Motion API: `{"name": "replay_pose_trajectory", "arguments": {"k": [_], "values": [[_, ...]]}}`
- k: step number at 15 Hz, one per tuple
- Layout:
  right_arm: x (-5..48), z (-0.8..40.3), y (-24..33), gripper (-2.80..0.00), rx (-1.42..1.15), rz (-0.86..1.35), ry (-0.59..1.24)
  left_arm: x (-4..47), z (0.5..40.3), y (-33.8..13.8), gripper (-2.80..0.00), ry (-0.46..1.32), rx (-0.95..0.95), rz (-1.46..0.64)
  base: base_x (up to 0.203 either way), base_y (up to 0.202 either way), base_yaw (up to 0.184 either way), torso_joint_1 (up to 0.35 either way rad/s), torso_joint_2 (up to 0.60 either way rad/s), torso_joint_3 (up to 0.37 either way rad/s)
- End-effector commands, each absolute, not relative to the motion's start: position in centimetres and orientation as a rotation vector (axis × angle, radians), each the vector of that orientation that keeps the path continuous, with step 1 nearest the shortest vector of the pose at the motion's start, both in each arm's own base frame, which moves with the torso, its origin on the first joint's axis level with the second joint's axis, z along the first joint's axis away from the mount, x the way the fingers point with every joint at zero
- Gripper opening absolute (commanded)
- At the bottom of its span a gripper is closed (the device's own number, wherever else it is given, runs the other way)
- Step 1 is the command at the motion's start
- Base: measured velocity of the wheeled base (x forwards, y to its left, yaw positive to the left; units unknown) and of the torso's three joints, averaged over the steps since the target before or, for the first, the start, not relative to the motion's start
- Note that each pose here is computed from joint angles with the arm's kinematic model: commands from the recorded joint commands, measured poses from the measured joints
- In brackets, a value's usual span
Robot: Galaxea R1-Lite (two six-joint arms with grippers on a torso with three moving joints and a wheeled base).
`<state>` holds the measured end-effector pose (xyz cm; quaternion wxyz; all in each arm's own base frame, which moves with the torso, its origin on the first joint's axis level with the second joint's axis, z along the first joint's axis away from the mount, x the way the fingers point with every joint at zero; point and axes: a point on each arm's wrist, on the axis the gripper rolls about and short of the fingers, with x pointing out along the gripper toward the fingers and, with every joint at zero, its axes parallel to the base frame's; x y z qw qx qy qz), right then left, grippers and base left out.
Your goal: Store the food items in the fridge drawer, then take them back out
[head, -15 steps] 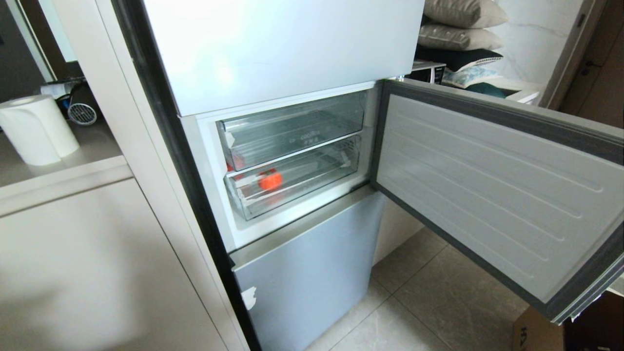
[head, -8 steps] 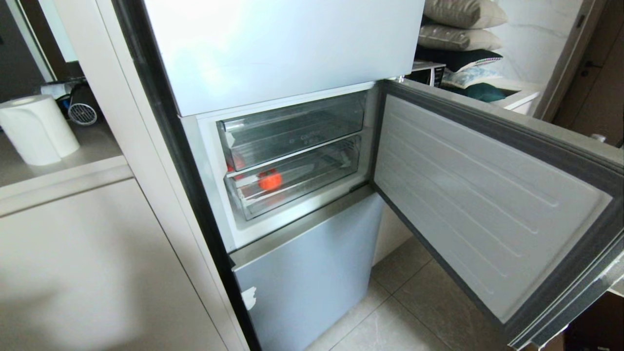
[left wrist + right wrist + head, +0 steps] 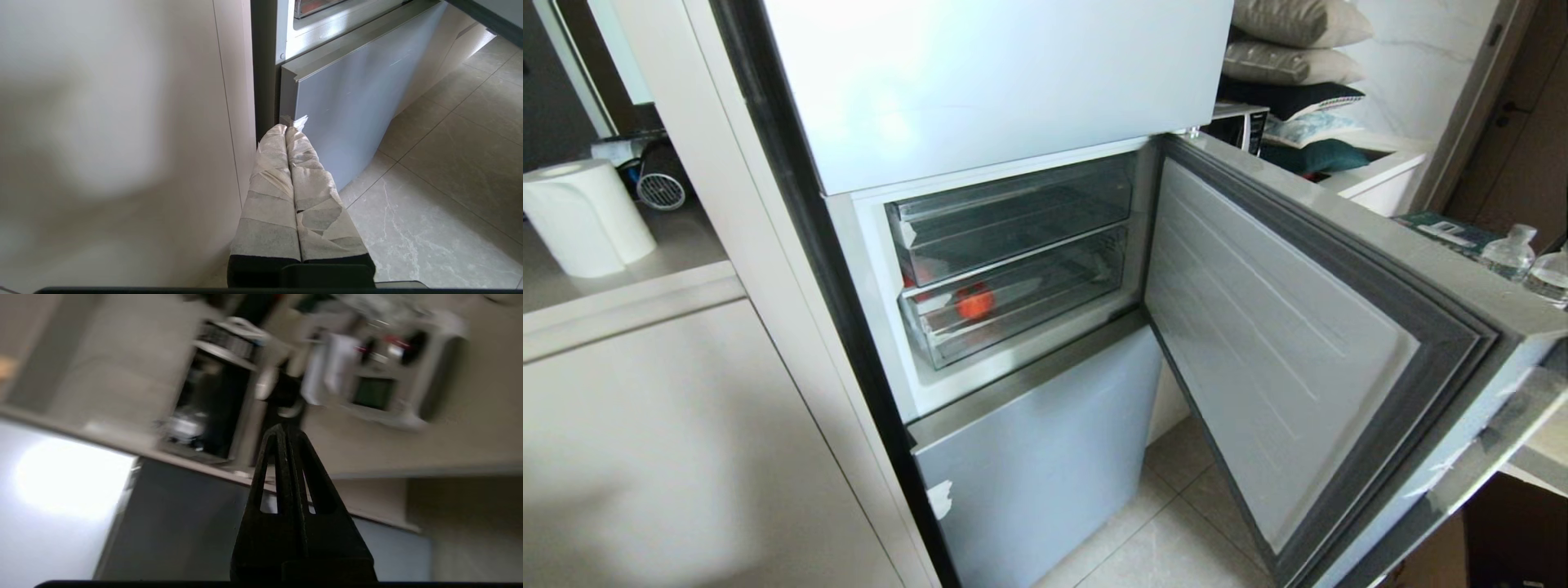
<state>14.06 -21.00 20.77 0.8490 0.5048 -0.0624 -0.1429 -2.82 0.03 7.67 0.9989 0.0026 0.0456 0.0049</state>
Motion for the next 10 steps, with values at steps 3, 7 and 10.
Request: {"name": "replay_pose_trajectory", "arguments": {"k": [3, 7, 10], "values": [[22.0, 14.9, -14.8, -2.80, 1.033, -0.327, 0.401, -2.8, 7.7, 0.0, -2.80, 0.091, 0.005, 0.011, 0.000, 0.000, 0.000, 0.000, 0.00, 0.000], [25.7, 13.8, -7.2, -2.80, 0.575, -0.041, 0.556, -2.8, 7.7, 0.0, -2.80, 0.091, 0.005, 0.011, 0.000, 0.000, 0.000, 0.000, 0.00, 0.000], [26.9, 14.2, -3.1, -2.80, 0.332, 0.007, 0.535, -2.8, 7.7, 0.0, -2.80, 0.091, 0.005, 0.011, 0.000, 0.000, 0.000, 0.000, 0.00, 0.000]]}}
